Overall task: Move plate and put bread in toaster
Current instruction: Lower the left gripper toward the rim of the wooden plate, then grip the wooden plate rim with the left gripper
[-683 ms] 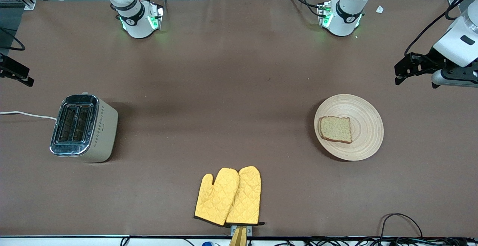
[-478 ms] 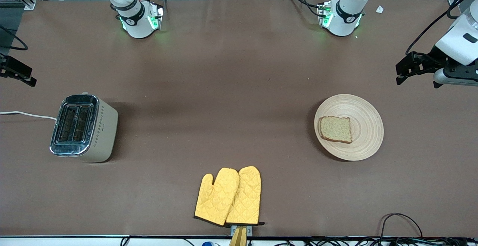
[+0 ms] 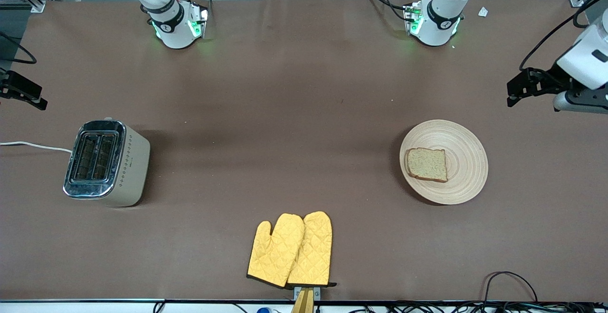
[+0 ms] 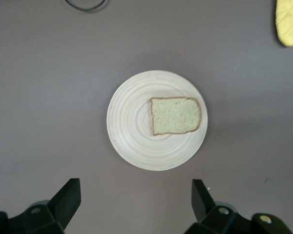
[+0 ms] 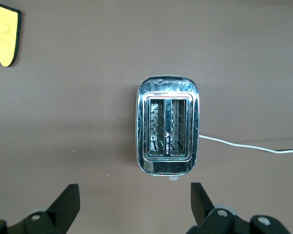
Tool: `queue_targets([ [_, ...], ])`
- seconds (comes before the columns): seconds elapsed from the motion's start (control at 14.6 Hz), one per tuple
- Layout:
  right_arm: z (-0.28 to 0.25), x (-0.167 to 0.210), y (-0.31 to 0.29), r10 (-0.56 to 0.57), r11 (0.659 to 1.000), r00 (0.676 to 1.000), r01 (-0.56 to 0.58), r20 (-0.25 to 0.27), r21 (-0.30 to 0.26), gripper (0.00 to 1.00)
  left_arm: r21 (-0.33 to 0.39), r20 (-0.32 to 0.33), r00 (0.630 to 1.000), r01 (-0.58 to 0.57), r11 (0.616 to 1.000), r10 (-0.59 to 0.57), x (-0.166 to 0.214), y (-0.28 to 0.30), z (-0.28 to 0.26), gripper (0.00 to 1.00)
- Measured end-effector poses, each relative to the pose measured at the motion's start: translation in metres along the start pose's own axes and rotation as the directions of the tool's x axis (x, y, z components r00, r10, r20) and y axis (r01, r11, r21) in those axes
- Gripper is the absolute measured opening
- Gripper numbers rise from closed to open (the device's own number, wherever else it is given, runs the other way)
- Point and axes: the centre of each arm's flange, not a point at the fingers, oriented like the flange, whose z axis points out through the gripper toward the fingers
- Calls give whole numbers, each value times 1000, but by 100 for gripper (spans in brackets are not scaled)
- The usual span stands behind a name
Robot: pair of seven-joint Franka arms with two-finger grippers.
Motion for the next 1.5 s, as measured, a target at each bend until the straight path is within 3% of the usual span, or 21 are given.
queue_targets([
  [0.14,0,0,0,1,1000,1000,-1,0,0,100,-107,38,999,22,994,-18,5,-54,31,100],
  [0.27,0,0,1,2,1000,1000,-2,0,0,100,-268,76,996,67,961,-48,6,-134,86,100],
  [0.48,0,0,2,4,1000,1000,-4,0,0,100,-515,134,988,135,847,-75,1,-232,222,100],
  [0.68,0,0,2,4,1000,1000,-4,0,0,100,-674,154,987,134,727,-39,6,-252,348,100],
  [0.96,0,0,3,5,1000,1000,-5,0,0,100,-757,127,992,112,643,-24,17,-236,433,100],
  [1.3,0,-1,3,5,1000,1000,-5,4,0,100,-783,83,997,73,618,-13,17,-234,469,98],
  [1.37,0,-1,3,5,1000,1000,-5,4,0,100,-785,76,997,67,615,-11,17,-234,469,96],
  [1.5,0,-1,3,5,1000,1000,-5,4,0,100,-788,35,999,16,615,18,17,-234,469,76],
])
